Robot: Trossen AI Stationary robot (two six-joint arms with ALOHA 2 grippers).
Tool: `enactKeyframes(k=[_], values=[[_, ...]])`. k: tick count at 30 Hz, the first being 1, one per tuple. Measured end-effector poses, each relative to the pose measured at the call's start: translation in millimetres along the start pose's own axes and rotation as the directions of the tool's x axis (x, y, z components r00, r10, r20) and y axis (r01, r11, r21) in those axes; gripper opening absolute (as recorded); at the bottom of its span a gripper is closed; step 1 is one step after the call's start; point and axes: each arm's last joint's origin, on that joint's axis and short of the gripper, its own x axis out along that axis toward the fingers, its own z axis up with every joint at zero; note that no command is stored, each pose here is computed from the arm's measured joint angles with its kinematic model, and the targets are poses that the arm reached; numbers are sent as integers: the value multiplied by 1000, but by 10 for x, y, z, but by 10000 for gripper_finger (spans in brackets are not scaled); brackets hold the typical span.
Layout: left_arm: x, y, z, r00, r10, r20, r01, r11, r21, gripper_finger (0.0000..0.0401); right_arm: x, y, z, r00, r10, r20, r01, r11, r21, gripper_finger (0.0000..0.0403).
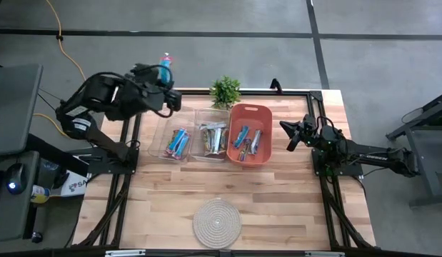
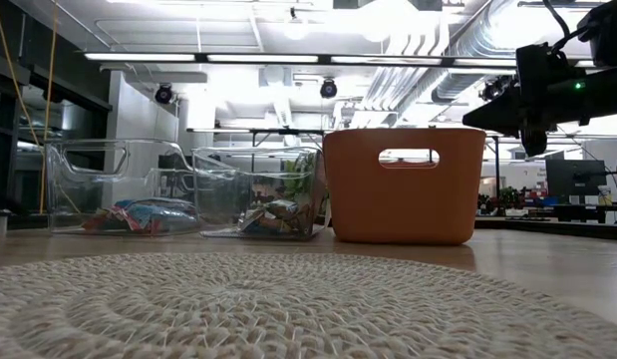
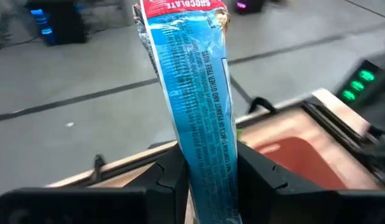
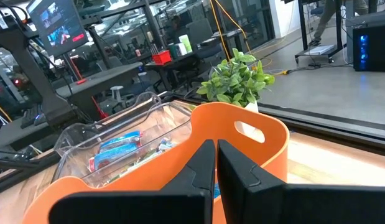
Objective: Pick and place Granola Bars by type
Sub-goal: Put the red granola bar into the left transparent bin
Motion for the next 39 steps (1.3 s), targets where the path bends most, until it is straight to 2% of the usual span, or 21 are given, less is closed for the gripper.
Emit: enactKeyframes(k=[6, 10, 14, 19, 24, 30, 36, 39], values=[[210, -17, -252, 994, 103, -28, -104, 994, -28, 98, 1, 0, -1, 1000, 0, -1, 0, 1000, 0, 0], [455, 59, -457, 970, 144, -198, -148, 989, -8, 98, 1, 0, -1, 1000, 0, -1, 0, 1000, 0, 0], [772, 146, -715, 907, 227, -355, -229, 973, 37, 98, 1, 0, -1, 1000, 0, -1, 0, 1000, 0, 0], [1111, 272, -1019, 794, 307, -525, -304, 948, 95, 98, 1, 0, -1, 1000, 0, -1, 0, 1000, 0, 0], [1431, 288, -1312, 735, 235, -636, -238, 968, 82, 98, 1, 0, -1, 1000, 0, -1, 0, 1000, 0, 0], [1750, 337, -1613, 693, 107, -712, -165, 986, -12, 98, 1, 0, -1, 1000, 0, -1, 0, 1000, 0, 0], [1884, 476, -1896, 603, 97, -792, -164, 986, -4, 98, 1, 0, -1, 1000, 0, -1, 0, 1000, 0, 0], [1914, 522, -2006, 575, 102, -812, -170, 985, 4, 98, 1, 0, -1, 1000, 0, -1, 0, 1000, 0, 0]])
